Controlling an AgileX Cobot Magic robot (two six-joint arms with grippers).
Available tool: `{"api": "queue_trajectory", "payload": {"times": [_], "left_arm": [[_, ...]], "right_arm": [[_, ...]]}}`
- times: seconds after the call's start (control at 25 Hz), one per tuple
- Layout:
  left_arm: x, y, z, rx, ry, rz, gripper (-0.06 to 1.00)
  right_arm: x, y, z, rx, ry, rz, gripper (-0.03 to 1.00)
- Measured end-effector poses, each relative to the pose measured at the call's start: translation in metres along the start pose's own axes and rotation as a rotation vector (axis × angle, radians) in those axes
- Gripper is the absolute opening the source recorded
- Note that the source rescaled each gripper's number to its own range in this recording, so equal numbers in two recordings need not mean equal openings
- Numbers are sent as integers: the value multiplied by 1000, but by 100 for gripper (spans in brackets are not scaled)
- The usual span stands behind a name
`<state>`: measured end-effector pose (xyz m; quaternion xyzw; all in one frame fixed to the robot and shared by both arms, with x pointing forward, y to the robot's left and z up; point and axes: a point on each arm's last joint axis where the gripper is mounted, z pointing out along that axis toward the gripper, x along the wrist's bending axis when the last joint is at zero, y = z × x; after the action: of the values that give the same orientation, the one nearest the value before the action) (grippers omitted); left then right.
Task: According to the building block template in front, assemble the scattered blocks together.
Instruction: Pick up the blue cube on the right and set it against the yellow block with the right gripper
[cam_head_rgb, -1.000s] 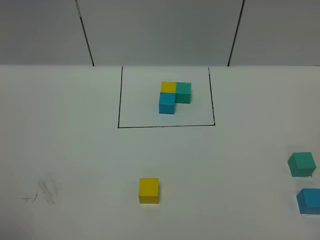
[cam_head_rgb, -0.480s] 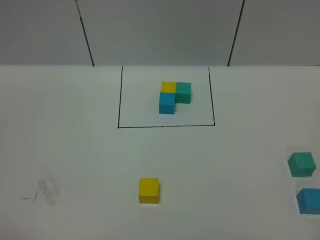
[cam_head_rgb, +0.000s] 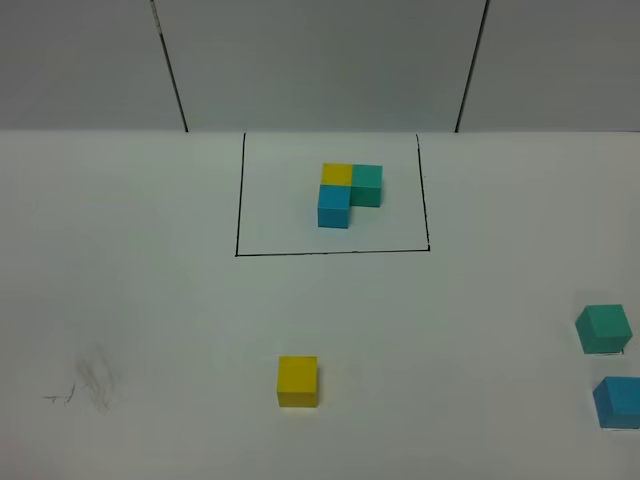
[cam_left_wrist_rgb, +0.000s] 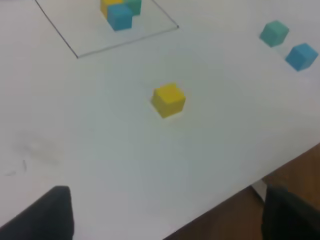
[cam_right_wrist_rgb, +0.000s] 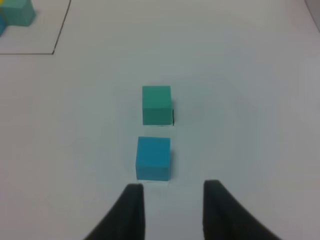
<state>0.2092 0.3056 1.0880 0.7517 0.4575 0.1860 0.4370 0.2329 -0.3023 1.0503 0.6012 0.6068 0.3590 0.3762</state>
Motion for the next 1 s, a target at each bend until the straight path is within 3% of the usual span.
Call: {"api": "queue_trajectory", "payload": {"times": [0.28,0.64,1.0], "left_arm": [[17,-16,36,60,131,34,68],[19,-20,43,53,162,26,68],[15,-26,37,-34,422,-144,68]], "right_arm": [[0,0,0,0,0,0,0],[0,0,0,0,0,0,0],[0,0,0,0,0,0,0]]}}
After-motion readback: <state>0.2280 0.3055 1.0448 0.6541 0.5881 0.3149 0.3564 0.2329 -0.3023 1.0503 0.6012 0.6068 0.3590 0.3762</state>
